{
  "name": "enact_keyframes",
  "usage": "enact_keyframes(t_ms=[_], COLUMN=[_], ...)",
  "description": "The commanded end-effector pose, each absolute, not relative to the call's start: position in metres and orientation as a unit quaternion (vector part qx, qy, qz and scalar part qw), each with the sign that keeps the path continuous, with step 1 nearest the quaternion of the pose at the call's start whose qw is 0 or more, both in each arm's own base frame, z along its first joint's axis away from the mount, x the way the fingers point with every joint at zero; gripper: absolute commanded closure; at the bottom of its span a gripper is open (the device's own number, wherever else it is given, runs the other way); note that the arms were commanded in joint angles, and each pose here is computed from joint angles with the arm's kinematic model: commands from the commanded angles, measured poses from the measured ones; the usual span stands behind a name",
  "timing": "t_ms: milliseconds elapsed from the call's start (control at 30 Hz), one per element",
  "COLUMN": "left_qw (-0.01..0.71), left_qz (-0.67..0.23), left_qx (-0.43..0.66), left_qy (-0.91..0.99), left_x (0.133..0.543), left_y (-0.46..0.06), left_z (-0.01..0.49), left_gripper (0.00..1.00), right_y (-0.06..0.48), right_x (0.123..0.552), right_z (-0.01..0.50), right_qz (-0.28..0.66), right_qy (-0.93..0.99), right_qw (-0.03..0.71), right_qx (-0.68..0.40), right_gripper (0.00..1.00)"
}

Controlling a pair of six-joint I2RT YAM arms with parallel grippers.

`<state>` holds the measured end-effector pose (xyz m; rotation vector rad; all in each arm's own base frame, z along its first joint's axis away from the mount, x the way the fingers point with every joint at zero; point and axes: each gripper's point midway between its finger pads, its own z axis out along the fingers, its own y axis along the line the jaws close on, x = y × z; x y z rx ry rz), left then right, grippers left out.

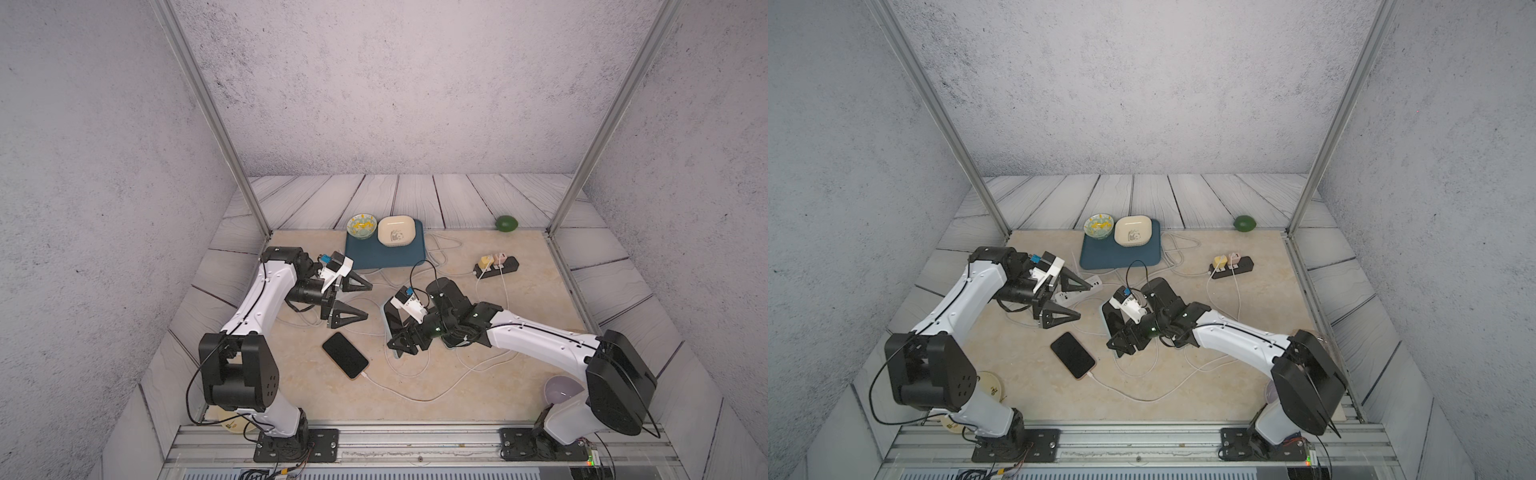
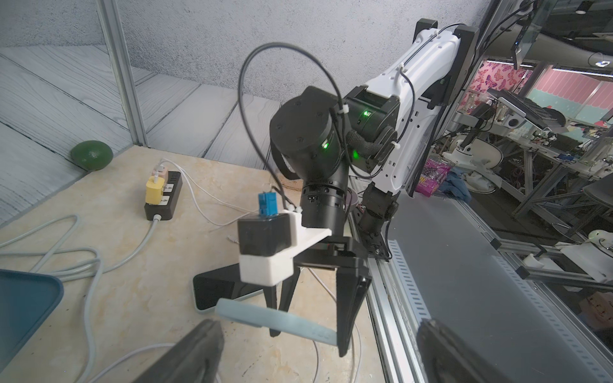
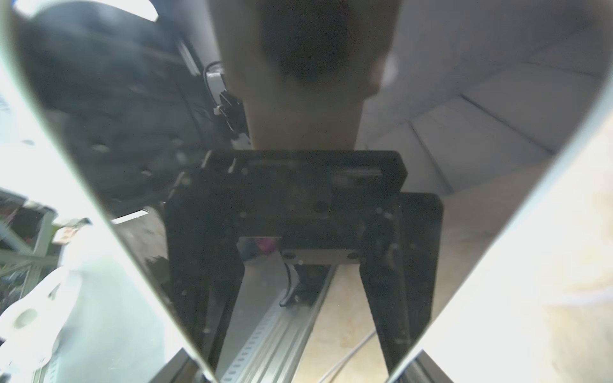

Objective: Unplug the charging cable from the phone
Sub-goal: Place the phone at the center of the board.

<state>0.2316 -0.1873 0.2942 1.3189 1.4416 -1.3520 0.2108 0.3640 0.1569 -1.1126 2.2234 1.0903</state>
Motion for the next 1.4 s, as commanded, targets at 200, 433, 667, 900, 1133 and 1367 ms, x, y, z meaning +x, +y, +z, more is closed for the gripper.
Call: enact_keyframes(t_ms=[200, 433, 667, 900, 1133, 1367], left_qw=[0.345, 0.354, 0.351, 0.350, 0.350, 0.348], left_qz=[-0.510, -0.473, -0.452, -0.444, -0.436, -0.431], left_qx=[0.455, 0.445, 0.440, 0.438, 0.436, 0.436], left_qy=[0.644, 0.673, 0.692, 0.698, 0.705, 0.709], left_x=[0.235, 0.255, 0.262, 0.265, 0.267, 0.268], left_y=[-0.182, -0.179, -0.176, -0.175, -0.174, -0.173], left_z=[0.283, 0.273, 0.267, 0.264, 0.262, 0.260], left_gripper=[0.02, 0.02, 0.02, 0.02, 0.02, 0.02], right_y=[0.343, 0.333, 0.318, 0.299, 0.300, 0.296], right_x=[0.245, 0.255, 0.261, 0.270, 0.269, 0.266], right_z=[0.129, 0.117, 0.100, 0.081, 0.055, 0.034], right_qz=[0.267, 0.199, 0.111, 0.028, 0.014, -0.003], right_qy=[0.889, 0.923, 0.947, 0.951, 0.951, 0.950], right_qw=[0.162, 0.110, 0.047, 0.018, -0.010, -0.031], right_qx=[-0.335, -0.310, -0.299, -0.307, -0.310, -0.311], right_gripper=[0.60, 0.60, 0.60, 0.60, 0.57, 0.53])
